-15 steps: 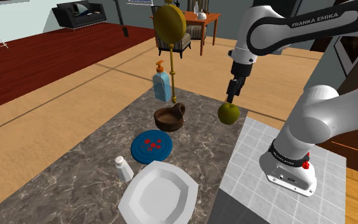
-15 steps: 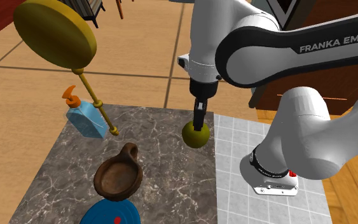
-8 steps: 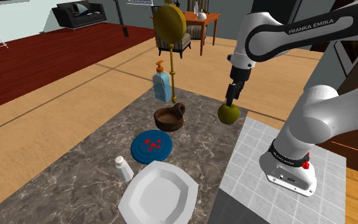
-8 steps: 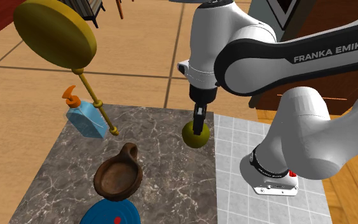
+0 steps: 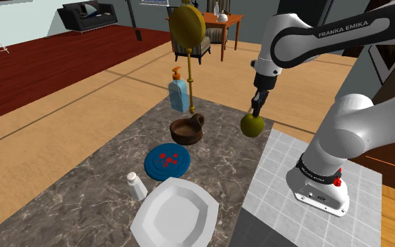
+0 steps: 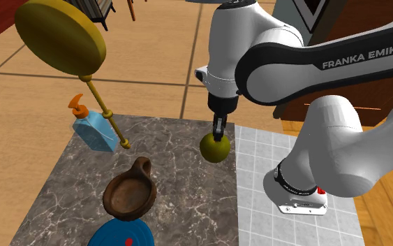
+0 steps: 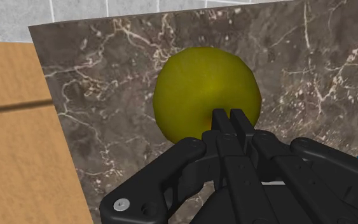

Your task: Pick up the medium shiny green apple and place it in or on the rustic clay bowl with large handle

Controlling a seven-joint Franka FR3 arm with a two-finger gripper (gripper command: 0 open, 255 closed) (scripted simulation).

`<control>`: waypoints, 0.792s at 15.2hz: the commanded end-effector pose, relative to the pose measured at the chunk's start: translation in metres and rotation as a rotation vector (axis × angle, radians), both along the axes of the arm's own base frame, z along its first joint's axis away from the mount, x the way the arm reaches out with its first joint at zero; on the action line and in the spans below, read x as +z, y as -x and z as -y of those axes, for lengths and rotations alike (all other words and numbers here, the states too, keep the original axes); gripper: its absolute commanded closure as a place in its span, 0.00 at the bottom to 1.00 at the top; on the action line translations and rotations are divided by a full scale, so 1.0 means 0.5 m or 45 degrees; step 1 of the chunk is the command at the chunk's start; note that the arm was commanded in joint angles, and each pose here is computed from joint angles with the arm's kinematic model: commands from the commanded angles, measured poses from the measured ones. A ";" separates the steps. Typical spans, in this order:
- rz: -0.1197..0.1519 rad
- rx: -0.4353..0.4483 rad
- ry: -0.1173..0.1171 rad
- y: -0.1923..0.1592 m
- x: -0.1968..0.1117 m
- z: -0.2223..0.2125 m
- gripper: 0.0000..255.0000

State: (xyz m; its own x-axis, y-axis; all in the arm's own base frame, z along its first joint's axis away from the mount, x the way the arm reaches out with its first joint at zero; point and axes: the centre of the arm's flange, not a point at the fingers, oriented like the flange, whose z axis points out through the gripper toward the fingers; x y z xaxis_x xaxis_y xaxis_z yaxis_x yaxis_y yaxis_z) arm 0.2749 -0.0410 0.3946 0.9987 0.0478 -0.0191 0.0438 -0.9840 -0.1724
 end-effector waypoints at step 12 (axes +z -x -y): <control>0.000 0.000 0.000 0.000 0.074 0.000 1.00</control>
State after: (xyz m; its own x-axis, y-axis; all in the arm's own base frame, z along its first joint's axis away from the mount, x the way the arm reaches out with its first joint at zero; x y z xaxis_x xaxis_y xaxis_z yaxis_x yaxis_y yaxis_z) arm 0.2750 -0.0413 0.4268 0.9987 0.0478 -0.0188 0.0439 -0.9840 -0.1724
